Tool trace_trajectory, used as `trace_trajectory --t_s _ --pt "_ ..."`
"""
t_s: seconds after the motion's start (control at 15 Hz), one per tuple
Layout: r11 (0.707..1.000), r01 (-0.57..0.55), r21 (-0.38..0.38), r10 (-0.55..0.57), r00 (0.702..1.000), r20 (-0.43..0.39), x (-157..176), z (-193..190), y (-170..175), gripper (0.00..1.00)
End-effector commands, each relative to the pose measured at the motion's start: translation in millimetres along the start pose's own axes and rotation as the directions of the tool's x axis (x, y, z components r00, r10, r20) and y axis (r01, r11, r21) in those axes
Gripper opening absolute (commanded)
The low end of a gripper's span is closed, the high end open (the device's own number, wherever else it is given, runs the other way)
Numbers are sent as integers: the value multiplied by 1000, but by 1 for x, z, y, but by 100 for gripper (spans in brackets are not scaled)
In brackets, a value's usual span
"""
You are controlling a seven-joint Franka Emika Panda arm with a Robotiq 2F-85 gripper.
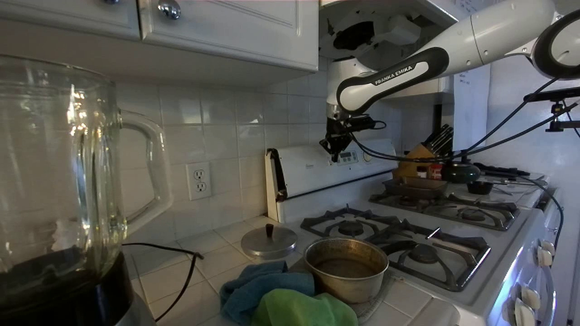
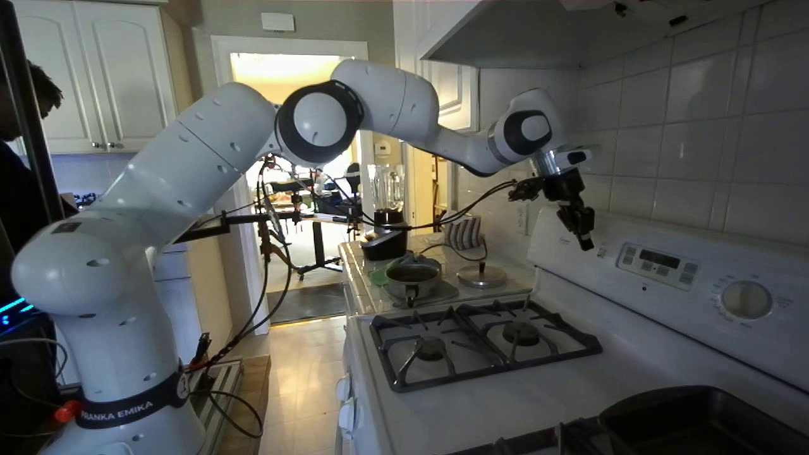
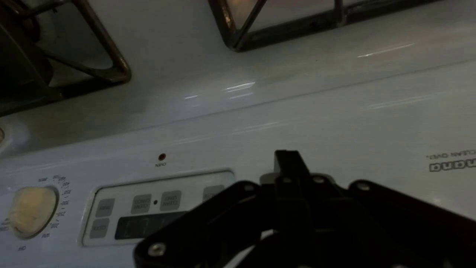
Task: Flip a switch on the stove
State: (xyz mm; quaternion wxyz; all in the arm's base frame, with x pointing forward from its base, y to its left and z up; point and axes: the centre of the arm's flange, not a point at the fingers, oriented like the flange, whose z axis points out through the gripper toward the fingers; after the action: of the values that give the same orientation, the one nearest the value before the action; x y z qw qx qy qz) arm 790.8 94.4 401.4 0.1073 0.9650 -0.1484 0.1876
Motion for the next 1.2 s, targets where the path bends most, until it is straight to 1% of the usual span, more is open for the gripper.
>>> trace_trajectory --t_s 0.0,1.13 --pt "1000 -8 29 7 1000 23 8 5 -4 0" --pt "999 -19 42 19 1000 -9 19 19 -5 0"
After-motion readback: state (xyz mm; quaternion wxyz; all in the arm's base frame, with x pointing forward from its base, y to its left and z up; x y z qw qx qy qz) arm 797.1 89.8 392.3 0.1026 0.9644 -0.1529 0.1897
